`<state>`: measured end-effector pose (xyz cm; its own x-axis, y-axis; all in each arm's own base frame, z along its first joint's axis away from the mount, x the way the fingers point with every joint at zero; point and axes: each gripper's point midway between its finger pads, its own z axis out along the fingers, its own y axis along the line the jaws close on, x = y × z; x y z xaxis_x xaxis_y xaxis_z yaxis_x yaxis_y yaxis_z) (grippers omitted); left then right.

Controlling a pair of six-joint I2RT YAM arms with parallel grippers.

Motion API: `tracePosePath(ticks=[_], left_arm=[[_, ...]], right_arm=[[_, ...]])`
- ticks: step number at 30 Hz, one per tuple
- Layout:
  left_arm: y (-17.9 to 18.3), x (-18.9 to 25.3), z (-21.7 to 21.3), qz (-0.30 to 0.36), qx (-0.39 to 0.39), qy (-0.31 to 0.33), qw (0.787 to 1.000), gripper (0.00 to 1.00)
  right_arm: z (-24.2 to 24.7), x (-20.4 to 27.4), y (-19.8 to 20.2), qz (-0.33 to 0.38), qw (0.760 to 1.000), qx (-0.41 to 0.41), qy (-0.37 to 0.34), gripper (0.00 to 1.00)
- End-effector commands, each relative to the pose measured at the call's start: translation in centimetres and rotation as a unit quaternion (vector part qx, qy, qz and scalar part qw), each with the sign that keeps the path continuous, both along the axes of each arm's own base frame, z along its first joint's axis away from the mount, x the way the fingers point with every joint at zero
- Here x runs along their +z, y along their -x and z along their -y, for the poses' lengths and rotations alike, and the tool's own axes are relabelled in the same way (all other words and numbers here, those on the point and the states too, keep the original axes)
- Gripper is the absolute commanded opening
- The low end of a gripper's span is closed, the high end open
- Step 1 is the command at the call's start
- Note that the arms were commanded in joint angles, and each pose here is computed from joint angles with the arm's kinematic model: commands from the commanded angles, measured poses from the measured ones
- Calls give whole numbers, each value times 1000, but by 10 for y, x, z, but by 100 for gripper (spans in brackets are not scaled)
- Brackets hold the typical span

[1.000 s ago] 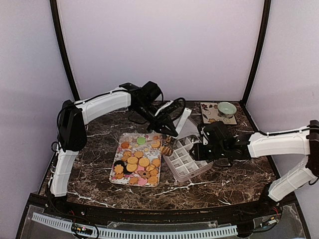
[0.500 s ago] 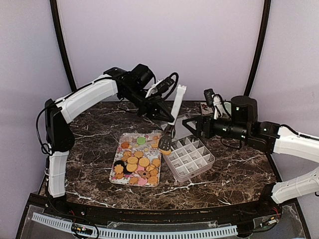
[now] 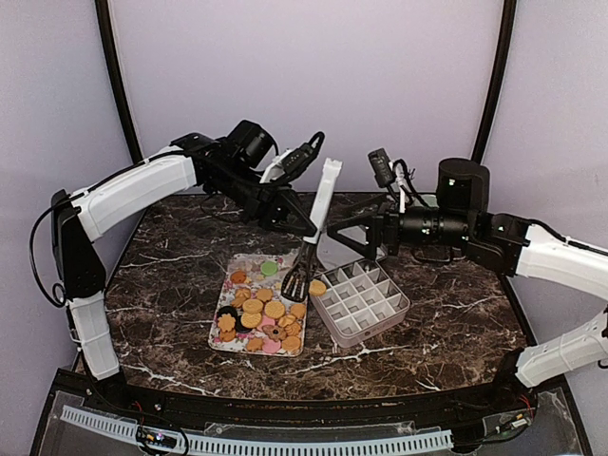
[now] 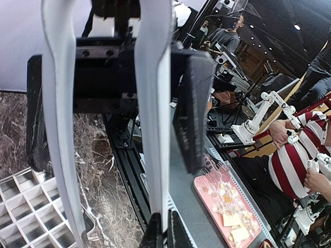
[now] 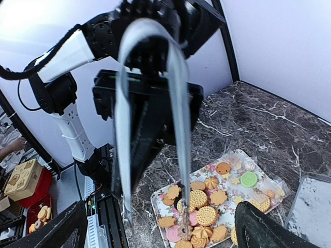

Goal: Pack the cookies
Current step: Pass from the left arm to the right

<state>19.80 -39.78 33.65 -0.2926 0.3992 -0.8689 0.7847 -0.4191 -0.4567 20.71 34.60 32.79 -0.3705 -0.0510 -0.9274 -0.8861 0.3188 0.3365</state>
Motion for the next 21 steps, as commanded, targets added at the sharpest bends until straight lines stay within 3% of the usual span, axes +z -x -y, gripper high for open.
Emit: tracePosePath(ticks=[1, 11, 15, 21], left_arm=[[13, 11, -7, 9, 0, 8, 1000, 0], [31, 32, -19, -20, -28, 32, 999, 0], [36, 41, -20, -31, -36, 37, 998, 0], [40, 41, -15, -30, -41, 35, 998, 0]], right_arm=[[-14, 35, 13, 25, 997, 65, -40, 99], [-2, 20, 17, 16, 998, 60, -12, 84], [6, 13, 16, 8, 999, 50, -15, 69], [-9, 25, 10, 0, 997, 68, -28, 58]])
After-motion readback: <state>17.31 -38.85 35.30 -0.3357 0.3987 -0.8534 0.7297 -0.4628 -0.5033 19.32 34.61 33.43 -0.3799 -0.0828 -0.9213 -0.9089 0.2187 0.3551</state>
